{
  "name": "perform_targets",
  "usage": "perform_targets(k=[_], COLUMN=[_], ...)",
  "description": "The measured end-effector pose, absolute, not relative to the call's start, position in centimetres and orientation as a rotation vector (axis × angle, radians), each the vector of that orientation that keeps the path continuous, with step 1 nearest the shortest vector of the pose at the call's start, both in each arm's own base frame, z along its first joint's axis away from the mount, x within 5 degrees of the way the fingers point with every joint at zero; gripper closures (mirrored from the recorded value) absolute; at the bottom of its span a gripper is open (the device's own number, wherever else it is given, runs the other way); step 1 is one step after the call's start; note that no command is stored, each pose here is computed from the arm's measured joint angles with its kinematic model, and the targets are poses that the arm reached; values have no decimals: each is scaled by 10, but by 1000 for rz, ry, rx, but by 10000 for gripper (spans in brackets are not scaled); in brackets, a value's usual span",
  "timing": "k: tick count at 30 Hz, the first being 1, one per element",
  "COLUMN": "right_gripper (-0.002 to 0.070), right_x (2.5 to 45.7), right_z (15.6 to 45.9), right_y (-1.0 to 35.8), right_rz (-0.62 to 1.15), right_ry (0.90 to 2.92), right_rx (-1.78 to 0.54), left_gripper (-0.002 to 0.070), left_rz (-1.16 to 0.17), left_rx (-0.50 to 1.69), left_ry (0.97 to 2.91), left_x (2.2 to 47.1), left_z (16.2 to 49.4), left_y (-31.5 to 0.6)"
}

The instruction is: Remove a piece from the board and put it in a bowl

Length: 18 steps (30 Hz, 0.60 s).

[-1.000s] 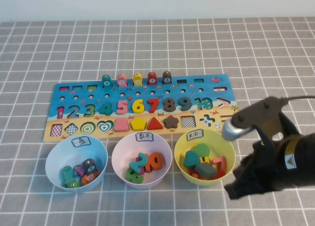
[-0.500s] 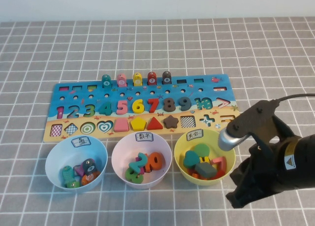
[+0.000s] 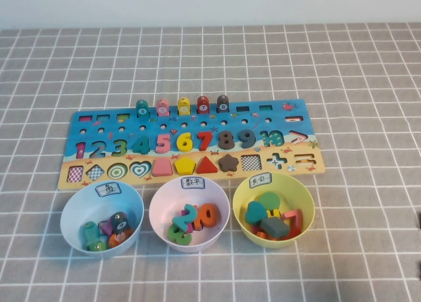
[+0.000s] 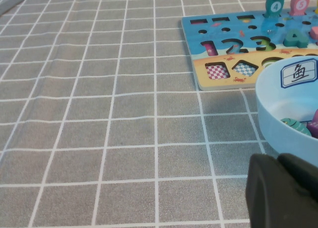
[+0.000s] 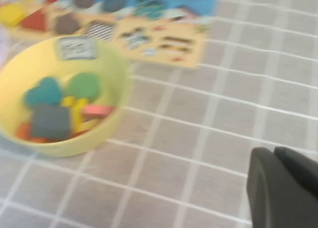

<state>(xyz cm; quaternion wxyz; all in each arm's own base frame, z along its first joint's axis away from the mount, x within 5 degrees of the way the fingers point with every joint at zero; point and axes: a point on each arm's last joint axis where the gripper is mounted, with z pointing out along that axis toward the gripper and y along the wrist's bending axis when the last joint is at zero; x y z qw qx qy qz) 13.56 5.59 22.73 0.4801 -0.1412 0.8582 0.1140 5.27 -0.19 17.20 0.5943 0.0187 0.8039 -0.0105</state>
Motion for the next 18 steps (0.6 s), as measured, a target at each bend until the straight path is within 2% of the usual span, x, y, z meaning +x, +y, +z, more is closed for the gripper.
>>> perform_targets(k=[8,18], right_gripper=[693,693], right_x=[88,58], right_z=[205,184], right_y=[15,3], right_rz=[183,105], right_ry=[1907,1751], right_rx=[-59,53], left_gripper=[680,679], left_rz=[-24,-24], left_rx=[43,43], left_ry=[1868,1869], left_x=[53,53], left_z=[172,172], left_y=[-2,-2])
